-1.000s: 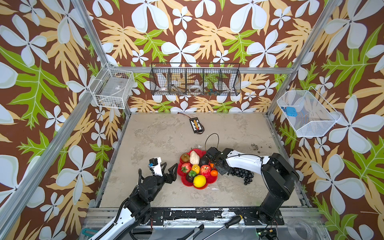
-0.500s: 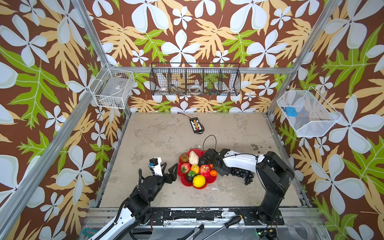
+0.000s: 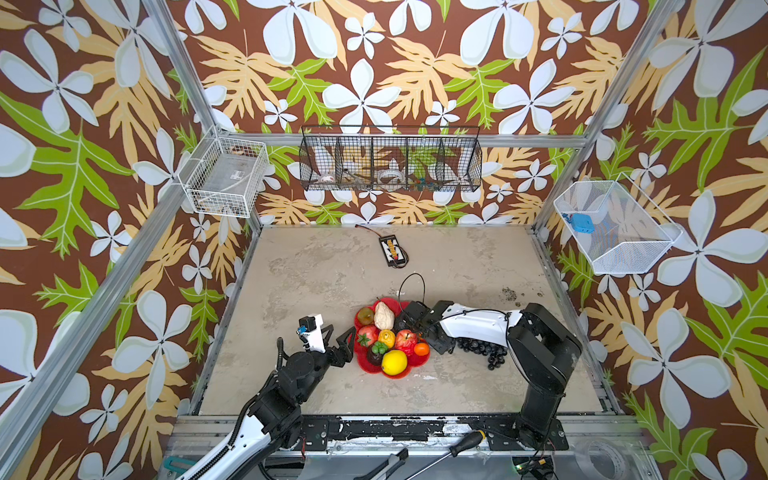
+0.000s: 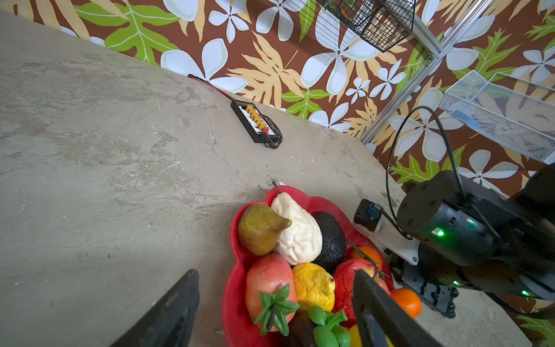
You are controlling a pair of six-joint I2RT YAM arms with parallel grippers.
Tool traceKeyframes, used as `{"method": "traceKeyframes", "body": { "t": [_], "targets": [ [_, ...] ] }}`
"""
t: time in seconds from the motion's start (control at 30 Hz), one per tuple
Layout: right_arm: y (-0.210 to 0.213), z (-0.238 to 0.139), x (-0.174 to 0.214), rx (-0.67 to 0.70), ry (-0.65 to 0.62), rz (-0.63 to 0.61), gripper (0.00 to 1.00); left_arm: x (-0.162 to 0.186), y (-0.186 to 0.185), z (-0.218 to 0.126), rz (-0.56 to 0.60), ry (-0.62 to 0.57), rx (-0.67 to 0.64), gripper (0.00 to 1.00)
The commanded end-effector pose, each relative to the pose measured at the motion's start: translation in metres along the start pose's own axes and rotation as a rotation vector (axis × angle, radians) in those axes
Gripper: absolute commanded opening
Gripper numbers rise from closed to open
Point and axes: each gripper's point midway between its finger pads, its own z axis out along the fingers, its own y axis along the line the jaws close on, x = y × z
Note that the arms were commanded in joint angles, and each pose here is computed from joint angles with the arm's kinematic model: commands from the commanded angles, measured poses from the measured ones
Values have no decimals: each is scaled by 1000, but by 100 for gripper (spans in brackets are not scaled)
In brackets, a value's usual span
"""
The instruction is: Place and organize the fake fruits in the fruit bowl
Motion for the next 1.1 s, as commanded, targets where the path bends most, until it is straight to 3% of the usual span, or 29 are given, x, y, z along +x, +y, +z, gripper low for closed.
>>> {"method": "traceKeyframes", "body": {
  "t": [0.0, 0.33, 0.77, 0.83, 0.97, 1.07],
  "targets": [
    [0, 2, 2, 16, 24, -21, 25, -7, -3, -1, -10, -21, 10, 81],
    [-4, -8, -3, -34, -25, 48, 23, -7, -3, -1, -11, -22, 9, 81],
    [-14, -31, -6, -167, -129, 193, 34, -6, -2, -1, -10, -19, 7, 81],
    [-25, -33, -1, -142, -130, 228, 47, -6, -2, -1, -11, -19, 8, 81],
    [-46, -35, 9, -125, -135, 337, 60, -6, -3, -1, -12, -20, 11, 81],
    [-61, -33, 19, -98, -138, 419, 79, -6, -3, -1, -12, -21, 11, 81]
  ]
}}
